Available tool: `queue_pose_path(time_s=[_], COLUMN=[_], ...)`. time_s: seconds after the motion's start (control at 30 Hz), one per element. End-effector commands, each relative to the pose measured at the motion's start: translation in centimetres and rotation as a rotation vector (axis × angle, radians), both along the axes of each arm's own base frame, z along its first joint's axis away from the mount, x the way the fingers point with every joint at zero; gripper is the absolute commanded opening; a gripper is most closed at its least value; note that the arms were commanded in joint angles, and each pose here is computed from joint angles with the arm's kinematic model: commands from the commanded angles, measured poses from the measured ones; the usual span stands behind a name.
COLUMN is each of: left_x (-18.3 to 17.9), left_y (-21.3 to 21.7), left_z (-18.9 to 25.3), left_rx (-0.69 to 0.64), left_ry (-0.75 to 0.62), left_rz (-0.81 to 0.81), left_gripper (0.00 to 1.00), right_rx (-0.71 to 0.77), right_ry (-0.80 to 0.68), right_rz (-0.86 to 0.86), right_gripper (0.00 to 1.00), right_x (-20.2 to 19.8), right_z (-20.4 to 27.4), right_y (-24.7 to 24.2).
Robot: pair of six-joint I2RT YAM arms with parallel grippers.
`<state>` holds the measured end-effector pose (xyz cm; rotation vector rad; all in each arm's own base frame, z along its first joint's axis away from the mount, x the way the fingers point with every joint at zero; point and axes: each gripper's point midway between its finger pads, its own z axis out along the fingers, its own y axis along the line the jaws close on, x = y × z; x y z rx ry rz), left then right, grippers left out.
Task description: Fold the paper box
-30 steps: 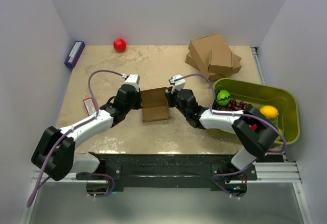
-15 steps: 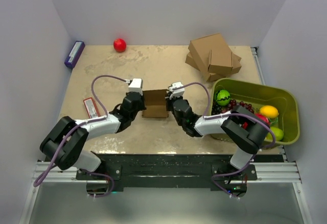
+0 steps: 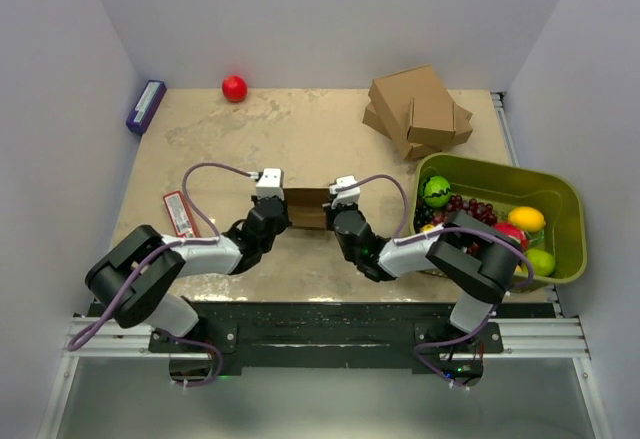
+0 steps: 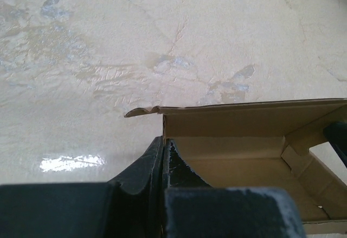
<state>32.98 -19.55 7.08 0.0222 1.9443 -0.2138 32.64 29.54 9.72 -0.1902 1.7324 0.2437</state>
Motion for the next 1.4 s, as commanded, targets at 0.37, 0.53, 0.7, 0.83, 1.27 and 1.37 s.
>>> queue_pose_path(time_s=[0.37, 0.53, 0.7, 0.83, 1.27, 1.37], left_x=[-4.4, -5.4, -6.0, -6.8, -9.5, -10.5], left_y=[1.1, 1.1, 0.5, -0.1, 0.0, -0.1], left_z=[-0.6, -0.9, -0.8, -0.4, 1.5, 1.6], left_rx=[0.019, 0.053, 0.072, 0.067, -0.015, -0.041], left_ry=[-0.066, -0.076, -0.084, -0.087, -0.101, -0.094], left_rz=[0.032, 0.021, 0.007, -0.016, -0.096, -0.154], left_gripper=[0.0, 0.0, 0.0, 0.09, 0.53, 0.62], right_rx=[0.155, 0.188, 0.223, 0.247, 0.284, 0.287], right_ry=[0.078, 0.13, 0.191, 0.238, 0.273, 0.277], right_rz=[0.04, 0.079, 0.086, 0.087, 0.085, 0.087], right_gripper=[0.46, 0.74, 0.79, 0.79, 0.8, 0.8], right_x=[-3.5, -5.0, -6.2, -6.5, -6.9, -6.8], right_z=[3.7, 4.8, 6.0, 6.5, 7.5, 7.8], right_y=[0.4, -0.3, -0.9, -0.3, -0.1, 0.0])
